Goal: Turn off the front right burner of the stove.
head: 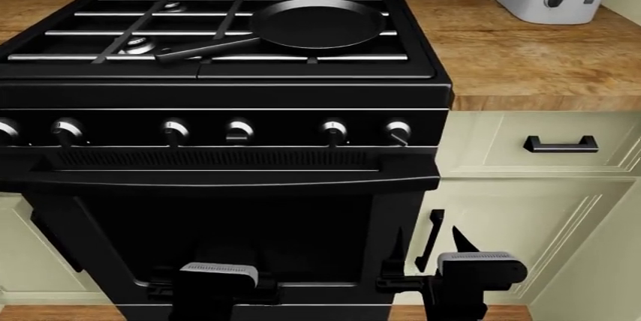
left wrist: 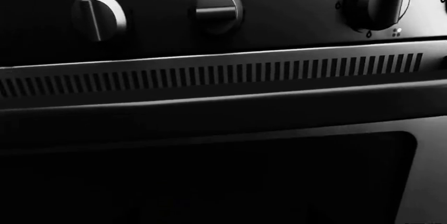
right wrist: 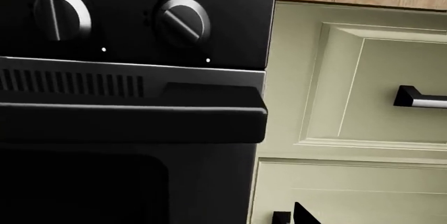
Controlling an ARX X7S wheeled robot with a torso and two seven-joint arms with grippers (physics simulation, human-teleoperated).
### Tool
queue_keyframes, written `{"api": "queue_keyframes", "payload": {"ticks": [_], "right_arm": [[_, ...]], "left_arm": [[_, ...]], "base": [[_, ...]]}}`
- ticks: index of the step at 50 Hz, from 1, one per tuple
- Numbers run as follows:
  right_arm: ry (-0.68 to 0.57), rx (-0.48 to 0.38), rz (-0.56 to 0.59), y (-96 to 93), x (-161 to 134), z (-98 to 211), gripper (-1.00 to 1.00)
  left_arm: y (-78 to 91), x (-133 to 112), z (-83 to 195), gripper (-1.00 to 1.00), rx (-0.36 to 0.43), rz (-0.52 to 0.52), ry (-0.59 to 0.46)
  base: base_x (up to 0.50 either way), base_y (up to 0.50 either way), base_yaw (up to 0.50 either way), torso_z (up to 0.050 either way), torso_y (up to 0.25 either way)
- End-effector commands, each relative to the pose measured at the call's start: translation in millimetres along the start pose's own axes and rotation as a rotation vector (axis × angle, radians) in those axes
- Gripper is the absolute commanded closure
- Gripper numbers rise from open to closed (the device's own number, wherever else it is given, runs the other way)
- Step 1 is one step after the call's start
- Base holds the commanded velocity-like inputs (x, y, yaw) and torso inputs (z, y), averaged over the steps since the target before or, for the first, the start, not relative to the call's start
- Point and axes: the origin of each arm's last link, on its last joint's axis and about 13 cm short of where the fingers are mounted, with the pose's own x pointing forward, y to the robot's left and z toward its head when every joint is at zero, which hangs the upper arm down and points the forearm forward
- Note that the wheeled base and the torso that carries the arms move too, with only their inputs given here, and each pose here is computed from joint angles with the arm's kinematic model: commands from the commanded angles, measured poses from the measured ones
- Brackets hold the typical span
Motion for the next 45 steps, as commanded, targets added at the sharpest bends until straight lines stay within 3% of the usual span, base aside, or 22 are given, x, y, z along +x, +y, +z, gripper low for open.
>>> {"api": "queue_keyframes", "payload": {"ticks": [1, 12, 22, 30, 45], "right_arm": [[-0.023, -0.029, -0.004, 0.4, 0, 2, -1.0], [-0.017, -0.013, -0.015, 0.0, 1, 3, -1.0], [0.03, 0.022, -0.027, -0.1, 0, 6, -1.0], [0.018, -0.015, -0.024, -0.2, -8, 28, -1.0], [-0.047, -0.14, -0.09, -17.7, -6, 66, -1.0]], "left_arm": [[0.4, -2, 0, -1.0, 0.01, -0.006, -0.006], [-1.5, -5, -1, -1.0, 0.012, -0.014, 0.003], [-3.2, -6, -2, -1.0, 0.011, -0.019, 0.076], [-2.5, -7, 0, -1.0, 0.019, -0.022, 0.077], [-2.8, -9, 1, -1.0, 0.026, -0.027, 0.06]], "base": [[0.0, 0.5, 0.0, 0.0, 0.0], [0.0, 0.5, 0.0, 0.0, 0.0], [0.0, 0.01, 0.0, 0.0, 0.0], [0.0, 0.0, 0.0, 0.0, 0.0], [0.0, 0.0, 0.0, 0.0, 0.0]]}}
